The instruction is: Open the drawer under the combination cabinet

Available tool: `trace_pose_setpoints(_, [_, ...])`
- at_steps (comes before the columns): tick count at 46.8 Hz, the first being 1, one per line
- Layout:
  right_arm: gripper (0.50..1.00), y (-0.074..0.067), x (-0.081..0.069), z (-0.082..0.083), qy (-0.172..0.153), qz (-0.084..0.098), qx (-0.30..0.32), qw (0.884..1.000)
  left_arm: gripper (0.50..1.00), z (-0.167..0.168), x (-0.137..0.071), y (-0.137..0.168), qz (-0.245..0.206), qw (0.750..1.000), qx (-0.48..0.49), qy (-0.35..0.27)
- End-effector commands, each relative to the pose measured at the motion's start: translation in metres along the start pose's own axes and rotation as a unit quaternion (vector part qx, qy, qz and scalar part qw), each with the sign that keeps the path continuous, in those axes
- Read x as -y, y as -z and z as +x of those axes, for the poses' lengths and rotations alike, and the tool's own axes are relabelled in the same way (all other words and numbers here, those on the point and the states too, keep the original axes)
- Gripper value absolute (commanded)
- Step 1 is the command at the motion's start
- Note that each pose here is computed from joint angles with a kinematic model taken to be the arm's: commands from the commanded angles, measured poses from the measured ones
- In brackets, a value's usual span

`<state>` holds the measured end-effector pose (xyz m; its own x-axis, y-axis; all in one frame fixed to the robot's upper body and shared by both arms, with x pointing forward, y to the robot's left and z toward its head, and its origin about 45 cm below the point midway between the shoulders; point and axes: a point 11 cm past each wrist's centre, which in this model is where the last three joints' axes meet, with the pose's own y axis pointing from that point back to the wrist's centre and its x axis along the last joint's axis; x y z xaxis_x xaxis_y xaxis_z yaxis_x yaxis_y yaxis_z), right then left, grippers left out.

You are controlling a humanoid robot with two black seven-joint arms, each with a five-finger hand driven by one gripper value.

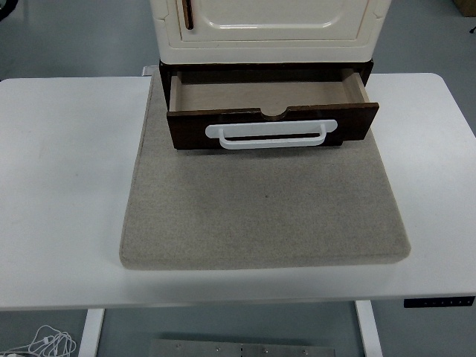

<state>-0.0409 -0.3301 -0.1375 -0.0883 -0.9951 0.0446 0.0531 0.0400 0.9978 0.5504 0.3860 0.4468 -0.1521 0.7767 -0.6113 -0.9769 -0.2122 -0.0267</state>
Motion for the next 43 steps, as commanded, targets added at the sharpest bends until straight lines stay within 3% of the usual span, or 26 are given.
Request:
trace_pose_setpoints(1, [0.928,0.000,0.000,0.000,0.001,0.000,0.001,1.000,1.000,0.009,-0.001,0.028,0.036,0.999,-0.020,-0.005])
trace_pose_setpoints(12, [0.928,-0.001,0.000,-0.001,0.003,-0.001,0.000,1.000,1.000,0.033,-0.012,0.094,0.080,0.993,-0.083,0.018])
trace_pose_setpoints(27, [0.926,-0.005,0.000,0.000,0.003,-0.004,0.001,1.000,1.000,0.059,-0.027,0.136,0.050,0.986,-0.154,0.031])
trace_pose_setpoints(35, [0.926,-0.005,0.000,-0.002,0.007,-0.004,0.001,1.000,1.000,0.048,-0.035,0.168,0.073,0.980,-0.177,0.047])
trace_pose_setpoints(43, [0.928,-0.005,0.000,-0.003,0.008,-0.004,0.000,1.000,1.000,0.040,-0.039,0.180,0.077,0.977,-0.192,0.054])
